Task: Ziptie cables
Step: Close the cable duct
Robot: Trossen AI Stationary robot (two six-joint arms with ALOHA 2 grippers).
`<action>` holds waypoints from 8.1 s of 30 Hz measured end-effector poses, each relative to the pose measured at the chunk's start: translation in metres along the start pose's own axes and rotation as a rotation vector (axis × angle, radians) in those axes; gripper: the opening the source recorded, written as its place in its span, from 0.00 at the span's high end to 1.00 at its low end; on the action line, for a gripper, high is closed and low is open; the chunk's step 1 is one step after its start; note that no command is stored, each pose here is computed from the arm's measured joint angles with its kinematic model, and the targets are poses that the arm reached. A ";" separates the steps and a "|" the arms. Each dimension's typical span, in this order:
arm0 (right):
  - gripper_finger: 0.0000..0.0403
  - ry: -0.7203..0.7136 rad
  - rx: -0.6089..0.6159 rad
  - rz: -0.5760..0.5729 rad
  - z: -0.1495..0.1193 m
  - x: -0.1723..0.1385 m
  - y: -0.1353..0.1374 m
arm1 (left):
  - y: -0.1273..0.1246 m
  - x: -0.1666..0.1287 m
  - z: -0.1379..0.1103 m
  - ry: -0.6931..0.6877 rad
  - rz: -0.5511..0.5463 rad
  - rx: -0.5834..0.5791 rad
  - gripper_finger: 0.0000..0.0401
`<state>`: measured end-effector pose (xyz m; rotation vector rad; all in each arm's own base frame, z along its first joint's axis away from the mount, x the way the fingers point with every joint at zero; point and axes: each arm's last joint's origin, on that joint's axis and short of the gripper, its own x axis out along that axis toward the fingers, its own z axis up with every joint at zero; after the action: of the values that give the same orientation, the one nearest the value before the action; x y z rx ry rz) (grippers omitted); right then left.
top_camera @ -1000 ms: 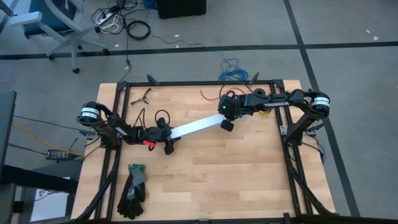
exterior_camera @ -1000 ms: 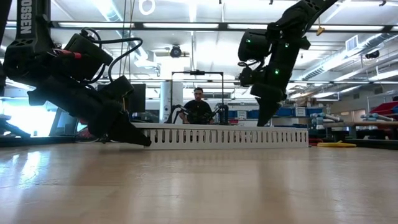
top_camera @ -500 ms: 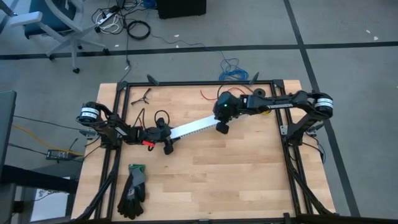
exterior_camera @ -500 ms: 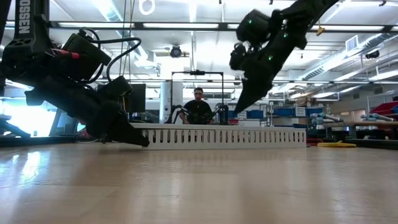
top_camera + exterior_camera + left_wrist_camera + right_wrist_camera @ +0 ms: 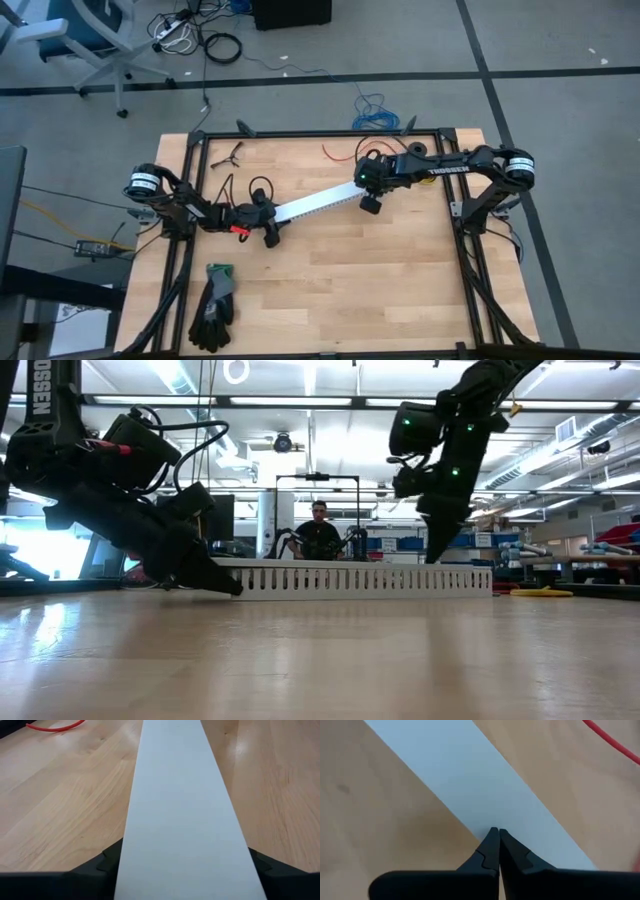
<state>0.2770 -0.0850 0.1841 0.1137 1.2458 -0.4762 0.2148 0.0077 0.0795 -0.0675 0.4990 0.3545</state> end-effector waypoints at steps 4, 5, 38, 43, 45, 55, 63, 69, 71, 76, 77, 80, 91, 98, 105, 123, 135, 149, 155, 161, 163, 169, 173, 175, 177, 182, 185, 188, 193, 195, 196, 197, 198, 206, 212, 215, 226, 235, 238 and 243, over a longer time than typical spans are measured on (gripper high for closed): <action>1.00 -0.012 -0.006 -0.063 -0.003 -0.008 -0.003 | 0.000 -0.001 0.000 -0.003 0.000 -0.002 0.39; 1.00 -0.024 -0.008 -0.068 -0.002 -0.011 -0.003 | 0.000 -0.001 0.000 -0.003 0.000 -0.005 0.39; 1.00 -0.220 0.235 -0.064 -0.097 -0.054 -0.020 | -0.011 0.014 0.029 -0.094 -0.051 0.022 0.18; 1.00 -0.289 0.326 -0.011 -0.133 -0.039 -0.020 | -0.015 0.020 0.043 -0.082 -0.048 0.082 0.18; 1.00 -0.316 0.352 0.005 -0.143 -0.036 -0.020 | -0.016 0.021 0.055 -0.088 -0.015 0.129 0.18; 0.98 -0.501 0.404 0.083 -0.145 -0.049 -0.022 | -0.003 0.051 0.108 0.045 0.053 0.158 0.18; 0.83 -0.515 0.419 -0.020 -0.145 -0.049 -0.025 | 0.001 0.086 0.155 -0.023 -0.073 0.154 0.20; 0.66 -0.540 0.398 -0.031 -0.142 -0.049 -0.025 | 0.002 0.120 0.165 0.009 -0.110 0.152 0.25; 0.60 -0.532 0.389 -0.033 -0.141 -0.048 -0.025 | 0.000 0.126 0.172 -0.012 -0.120 0.175 0.26; 0.45 -0.522 0.384 -0.034 -0.139 -0.045 -0.024 | -0.004 0.145 0.179 -0.002 -0.127 0.220 0.27; 0.43 -0.524 0.387 -0.032 -0.138 -0.045 -0.024 | -0.004 0.149 0.180 0.006 -0.125 0.221 0.27; 0.37 -0.546 0.397 -0.024 -0.135 -0.045 -0.023 | -0.003 0.161 0.182 0.034 -0.122 0.237 0.27; 0.26 -0.523 0.391 -0.029 -0.133 -0.040 -0.022 | 0.019 0.189 0.187 0.055 -0.075 0.217 0.27; 0.26 -0.507 0.382 -0.013 -0.132 -0.038 -0.021 | 0.023 0.195 0.183 0.064 -0.206 0.150 0.27; 0.26 -0.501 0.381 -0.012 -0.132 -0.038 -0.021 | 0.017 0.194 0.183 0.057 -0.248 0.145 0.27; 0.26 -0.495 0.354 -0.019 -0.133 -0.037 -0.021 | 0.011 0.180 0.162 0.336 -0.307 0.243 0.27; 0.27 -0.625 0.363 0.203 -0.141 -0.018 -0.003 | 0.019 0.154 0.159 0.545 -0.353 0.342 0.27; 0.27 -0.624 0.236 0.254 -0.150 -0.019 0.019 | 0.034 0.140 0.151 0.706 -0.417 0.386 0.35; 0.27 -0.576 0.138 0.149 -0.150 -0.009 0.022 | 0.034 0.143 0.156 0.634 -0.392 0.394 0.31; 0.26 -0.519 0.103 0.083 -0.147 0.007 0.025 | 0.034 0.143 0.156 0.646 -0.375 0.370 0.31; 0.26 -0.509 0.099 0.056 -0.146 0.012 0.025 | 0.034 0.143 0.156 0.647 -0.375 0.370 0.31; 0.27 -0.562 0.127 0.057 -0.137 0.015 0.027 | 0.034 0.142 0.155 0.661 -0.378 0.368 0.31; 0.27 -0.572 0.155 0.056 -0.135 0.013 0.027 | 0.034 0.142 0.155 0.667 -0.377 0.362 0.31; 0.27 -0.578 0.175 0.062 -0.134 0.012 0.027 | 0.034 0.142 0.155 0.668 -0.373 0.350 0.31; 0.27 -0.573 0.199 0.069 -0.134 0.012 0.026 | 0.034 0.142 0.155 0.668 -0.371 0.346 0.31; 0.26 -0.546 0.177 0.117 -0.136 0.013 0.028 | 0.034 0.142 0.155 0.667 -0.371 0.346 0.31; 0.25 -0.528 0.144 0.148 -0.137 0.013 0.029 | 0.034 0.142 0.155 0.667 -0.370 0.343 0.31; 0.21 -0.517 0.127 0.181 -0.137 0.013 0.030 | 0.034 0.142 0.155 0.667 -0.370 0.343 0.31; 0.09 -0.479 0.108 0.220 -0.140 0.015 0.031 | 0.034 0.142 0.155 0.667 -0.370 0.342 0.31; 0.04 -0.472 0.107 0.217 -0.141 0.015 0.031 | 0.034 0.142 0.155 0.666 -0.370 0.342 0.31; 0.03 -0.473 0.105 0.218 -0.141 0.015 0.031 | 0.034 0.142 0.155 0.665 -0.369 0.343 0.31; 0.02 -0.476 0.095 0.218 -0.140 0.015 0.031 | 0.034 0.142 0.155 0.663 -0.369 0.342 0.31; 0.02 -0.479 0.078 0.214 -0.140 0.015 0.031 | 0.034 0.143 0.155 0.661 -0.369 0.342 0.31; 0.06 -0.528 0.072 0.223 -0.136 0.012 0.032 | 0.033 0.143 0.157 0.649 -0.363 0.331 0.31; 0.06 -0.533 0.031 0.182 -0.136 0.013 0.031 | 0.033 0.144 0.157 0.638 -0.362 0.332 0.31; 0.06 -0.557 -0.010 0.117 -0.135 0.012 0.029 | 0.033 0.144 0.157 0.639 -0.363 0.334 0.31; 0.07 -0.641 -0.071 0.151 -0.123 0.016 0.029 | 0.033 0.145 0.158 0.625 -0.367 0.354 0.31; 0.09 -0.649 -0.070 0.170 -0.117 0.032 0.034 | 0.033 0.145 0.158 0.621 -0.370 0.364 0.31; 0.13 -0.639 -0.052 0.176 -0.117 0.036 0.035 | 0.033 0.143 0.157 0.634 -0.387 0.402 0.31; 0.20 -0.631 -0.021 0.187 -0.116 0.041 0.037 | 0.034 0.141 0.155 0.659 -0.410 0.445 0.31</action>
<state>0.1990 -0.0244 0.1013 0.0538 0.6132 -0.2999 0.3891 0.1073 0.1487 0.1503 1.1830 -0.2018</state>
